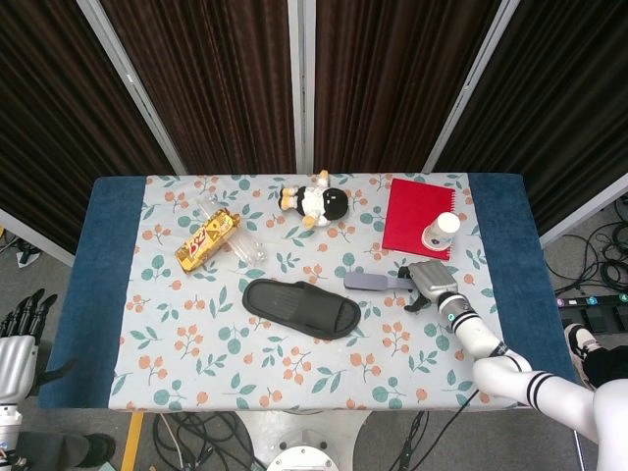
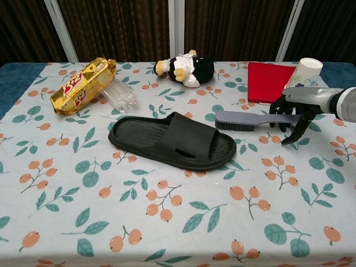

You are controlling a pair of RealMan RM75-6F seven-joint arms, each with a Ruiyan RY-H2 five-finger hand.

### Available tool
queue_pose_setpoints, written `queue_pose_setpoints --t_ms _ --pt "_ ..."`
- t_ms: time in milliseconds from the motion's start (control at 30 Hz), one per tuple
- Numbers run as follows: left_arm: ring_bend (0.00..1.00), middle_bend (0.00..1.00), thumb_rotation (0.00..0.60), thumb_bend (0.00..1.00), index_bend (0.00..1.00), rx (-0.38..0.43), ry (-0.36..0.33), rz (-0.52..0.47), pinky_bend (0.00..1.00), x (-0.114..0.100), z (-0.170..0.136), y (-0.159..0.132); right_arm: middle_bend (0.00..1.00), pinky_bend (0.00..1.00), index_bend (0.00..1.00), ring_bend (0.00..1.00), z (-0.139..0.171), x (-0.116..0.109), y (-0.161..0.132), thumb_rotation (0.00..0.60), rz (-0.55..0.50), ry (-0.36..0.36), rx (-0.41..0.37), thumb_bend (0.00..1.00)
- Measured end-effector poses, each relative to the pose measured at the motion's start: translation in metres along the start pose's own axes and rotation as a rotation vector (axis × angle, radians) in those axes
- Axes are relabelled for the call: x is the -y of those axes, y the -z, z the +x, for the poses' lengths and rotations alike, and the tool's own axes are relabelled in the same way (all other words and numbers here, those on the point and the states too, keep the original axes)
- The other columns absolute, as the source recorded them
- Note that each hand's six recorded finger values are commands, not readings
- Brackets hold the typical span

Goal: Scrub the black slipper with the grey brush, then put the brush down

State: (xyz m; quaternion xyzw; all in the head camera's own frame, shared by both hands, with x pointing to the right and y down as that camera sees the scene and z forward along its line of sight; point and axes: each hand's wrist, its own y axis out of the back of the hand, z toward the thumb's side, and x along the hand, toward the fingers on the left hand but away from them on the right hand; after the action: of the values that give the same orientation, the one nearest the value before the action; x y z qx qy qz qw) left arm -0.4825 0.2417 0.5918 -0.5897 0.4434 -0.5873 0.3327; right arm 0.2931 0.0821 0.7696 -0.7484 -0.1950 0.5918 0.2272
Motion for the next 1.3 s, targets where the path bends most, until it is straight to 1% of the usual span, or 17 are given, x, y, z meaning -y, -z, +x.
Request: queue_pose_setpoints --t_ms 100,233,433,533,600,667,800,867,1033,1100,1200,1300 --pt "0.03 0.13 0.6 0.18 0.13 -0.003 0.0 -0.002 0.15 0.0 0.0 0.001 0.57 0.62 0.51 0.5 0.0 0.0 -0.002 0.6 -0.043 -0.008 -0.004 0.08" --pt "0.03 0.13 0.6 0.18 0.13 -0.004 -0.001 -0.002 0.15 0.001 0.0 0.001 0.62 0.7 0.56 0.57 -0.003 0.002 -0.007 0.6 -0.123 -0.044 -0.01 0.12" --pt "0.03 0.13 0.6 0.18 0.13 -0.009 -0.004 -0.003 0.15 0.0 -0.001 0.001 0.7 0.83 0.67 0.7 -0.012 0.002 -0.017 0.6 -0.234 -0.103 -0.019 0.17" --pt "0.03 0.13 0.6 0.18 0.13 -0.012 -0.006 -0.007 0.15 -0.001 -0.002 0.001 0.74 0.88 0.73 0.76 -0.017 0.001 -0.023 0.6 -0.254 -0.116 -0.024 0.18" --pt "0.03 0.13 0.6 0.18 0.13 -0.016 -0.005 -0.011 0.15 0.0 -0.003 0.002 0.78 0.92 0.78 0.8 -0.02 0.0 -0.023 0.6 -0.254 -0.116 -0.024 0.18" --pt "0.03 0.13 0.6 0.18 0.13 -0.016 -0.004 -0.013 0.15 0.0 -0.003 0.002 0.8 0.95 0.83 0.82 -0.022 0.0 -0.024 0.6 -0.251 -0.125 -0.021 0.21" --pt "0.03 0.13 0.6 0.18 0.13 -0.014 -0.003 -0.019 0.15 0.001 -0.002 0.002 0.84 1.0 0.97 0.88 -0.026 0.0 -0.024 0.6 -0.234 -0.136 -0.012 0.35" --pt "0.03 0.13 0.6 0.18 0.13 -0.015 -0.003 -0.02 0.15 0.001 -0.001 0.002 0.86 1.0 1.0 0.91 -0.027 0.0 -0.025 0.6 -0.229 -0.142 -0.013 0.42" --pt "0.03 0.13 0.6 0.18 0.13 -0.016 -0.008 -0.025 0.15 0.001 0.001 0.001 0.93 1.0 1.0 0.99 -0.025 -0.004 -0.026 0.6 -0.204 -0.145 -0.018 0.54" --pt "0.03 0.13 0.6 0.18 0.13 -0.013 -0.01 -0.026 0.15 0.001 0.003 0.0 0.95 1.0 1.0 1.0 -0.023 -0.007 -0.026 0.6 -0.188 -0.144 -0.022 0.58" --pt "0.03 0.13 0.6 0.17 0.13 0.01 -0.018 -0.027 0.15 -0.001 0.007 -0.004 0.97 1.0 1.0 1.0 -0.02 -0.013 -0.027 0.6 -0.131 -0.125 -0.037 0.59" --pt "0.03 0.13 0.6 0.17 0.13 0.059 -0.033 -0.03 0.15 -0.006 0.017 -0.014 1.0 1.0 1.0 1.0 -0.013 -0.024 -0.029 0.6 -0.055 -0.086 -0.063 0.59"
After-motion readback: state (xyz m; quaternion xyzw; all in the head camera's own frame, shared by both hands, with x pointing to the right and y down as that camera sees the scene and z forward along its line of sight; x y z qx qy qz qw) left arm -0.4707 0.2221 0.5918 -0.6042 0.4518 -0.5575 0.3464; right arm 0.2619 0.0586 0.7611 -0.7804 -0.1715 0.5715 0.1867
